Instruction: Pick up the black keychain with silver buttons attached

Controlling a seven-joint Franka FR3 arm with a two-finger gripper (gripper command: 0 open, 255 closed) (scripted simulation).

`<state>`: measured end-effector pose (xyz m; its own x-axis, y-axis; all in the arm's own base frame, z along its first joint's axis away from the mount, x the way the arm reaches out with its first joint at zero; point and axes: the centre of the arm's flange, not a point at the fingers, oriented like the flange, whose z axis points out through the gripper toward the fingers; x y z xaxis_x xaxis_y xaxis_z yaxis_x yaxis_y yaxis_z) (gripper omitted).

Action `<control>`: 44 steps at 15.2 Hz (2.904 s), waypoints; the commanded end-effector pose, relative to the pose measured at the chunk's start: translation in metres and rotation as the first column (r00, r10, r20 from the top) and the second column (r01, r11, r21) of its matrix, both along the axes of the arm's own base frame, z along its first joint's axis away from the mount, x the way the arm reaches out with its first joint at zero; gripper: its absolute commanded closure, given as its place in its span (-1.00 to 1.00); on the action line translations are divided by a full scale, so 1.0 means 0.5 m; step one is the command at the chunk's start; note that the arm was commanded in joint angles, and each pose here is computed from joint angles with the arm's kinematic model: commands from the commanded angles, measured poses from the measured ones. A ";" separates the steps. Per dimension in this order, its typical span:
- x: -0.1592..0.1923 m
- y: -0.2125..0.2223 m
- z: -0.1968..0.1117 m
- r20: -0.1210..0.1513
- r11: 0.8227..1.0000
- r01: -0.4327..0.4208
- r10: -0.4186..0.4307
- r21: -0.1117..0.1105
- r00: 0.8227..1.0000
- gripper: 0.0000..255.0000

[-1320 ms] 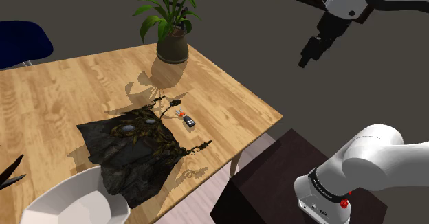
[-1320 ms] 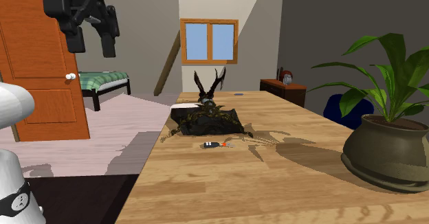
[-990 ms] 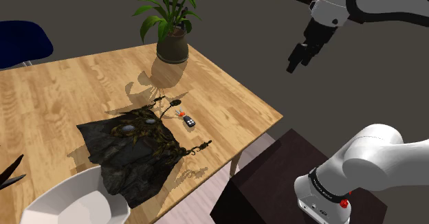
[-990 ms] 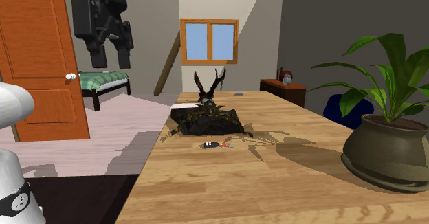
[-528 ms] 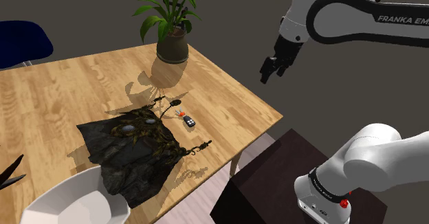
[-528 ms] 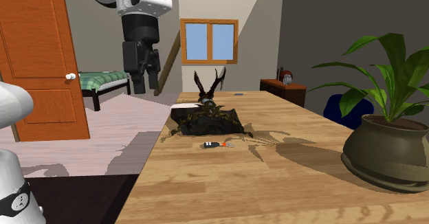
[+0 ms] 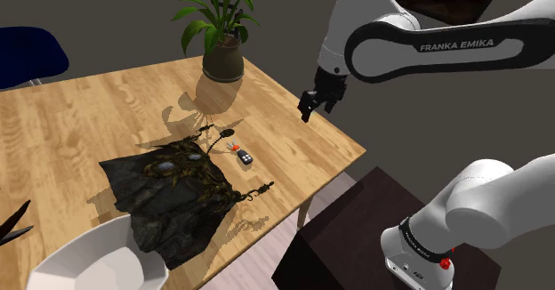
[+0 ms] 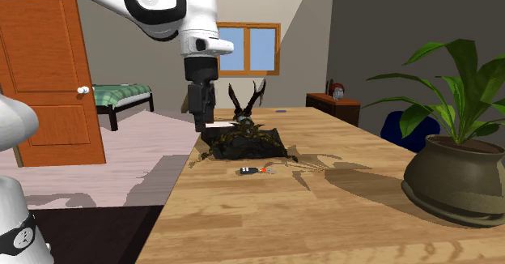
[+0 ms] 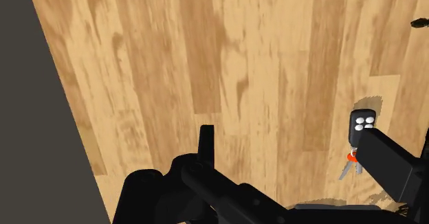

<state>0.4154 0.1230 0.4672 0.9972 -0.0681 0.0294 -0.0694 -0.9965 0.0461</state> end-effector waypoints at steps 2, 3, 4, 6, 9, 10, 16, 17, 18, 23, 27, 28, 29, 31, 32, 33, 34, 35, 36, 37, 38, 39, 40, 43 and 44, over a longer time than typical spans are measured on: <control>0.040 0.044 -0.052 -0.001 1.000 0.012 -0.012 0.004 1.000 -1.00; 0.053 0.061 -0.067 -0.001 1.000 0.015 -0.015 0.005 1.000 -1.00; 0.066 0.077 -0.083 -0.002 1.000 0.019 -0.019 0.006 1.000 -1.00; 0.092 0.110 -0.115 -0.003 1.000 0.026 -0.026 0.008 1.000 -1.00; 0.131 0.159 -0.163 -0.005 0.999 0.036 -0.036 0.010 0.999 -1.00; 0.145 0.175 -0.179 -0.006 0.999 0.040 -0.040 0.011 0.999 -1.00; 0.225 0.272 -0.274 -0.009 0.998 0.060 -0.060 0.016 0.998 -1.00; 0.239 0.288 -0.290 -0.010 0.998 0.064 -0.064 0.017 0.998 -1.00; 0.253 0.304 -0.306 -0.011 0.998 0.067 -0.067 0.018 0.998 -1.00; 0.268 0.322 -0.356 -0.011 0.997 0.071 -0.071 0.019 0.997 -1.00; 0.268 0.322 -0.404 -0.011 0.997 0.071 -0.071 0.019 0.997 -1.00; 0.268 0.322 -0.404 -0.011 0.997 0.071 -0.071 0.019 0.997 -1.00; 0.268 0.322 -0.404 -0.011 0.997 0.071 -0.071 0.019 0.997 -1.00; 0.267 0.323 -0.404 -0.011 0.997 0.071 -0.071 0.019 0.997 1.00; 0.267 0.322 -0.404 -0.011 0.997 0.071 -0.071 0.019 0.997 1.00; 0.266 0.322 -0.401 -0.011 0.997 0.071 -0.071 0.019 0.997 1.00; 0.267 0.325 -0.401 -0.011 0.997 0.071 -0.071 0.019 0.997 1.00; 0.267 0.327 -0.402 -0.011 0.997 0.071 -0.071 0.019 0.997 1.00; 0.266 0.327 -0.401 -0.011 0.997 0.071 -0.071 0.019 0.997 1.00; 0.267 0.326 -0.400 -0.011 0.997 0.071 -0.071 0.019 0.997 1.00; 0.268 0.329 -0.400 -0.011 0.997 0.071 -0.071 0.019 0.997 1.00; 0.268 0.322 -0.404 -0.011 0.997 0.071 -0.071 0.019 0.997 1.00; 0.268 0.322 -0.394 -0.011 0.997 0.071 -0.071 0.019 0.997 1.00; 0.268 0.322 -0.362 -0.011 0.997 0.071 -0.071 0.019 0.997 1.00; 0.268 0.322 -0.352 -0.011 0.997 0.071 -0.071 0.019 0.997 1.00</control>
<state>0.5496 0.2840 0.2865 0.9901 -0.1392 0.0172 -0.1396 -0.9898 0.0273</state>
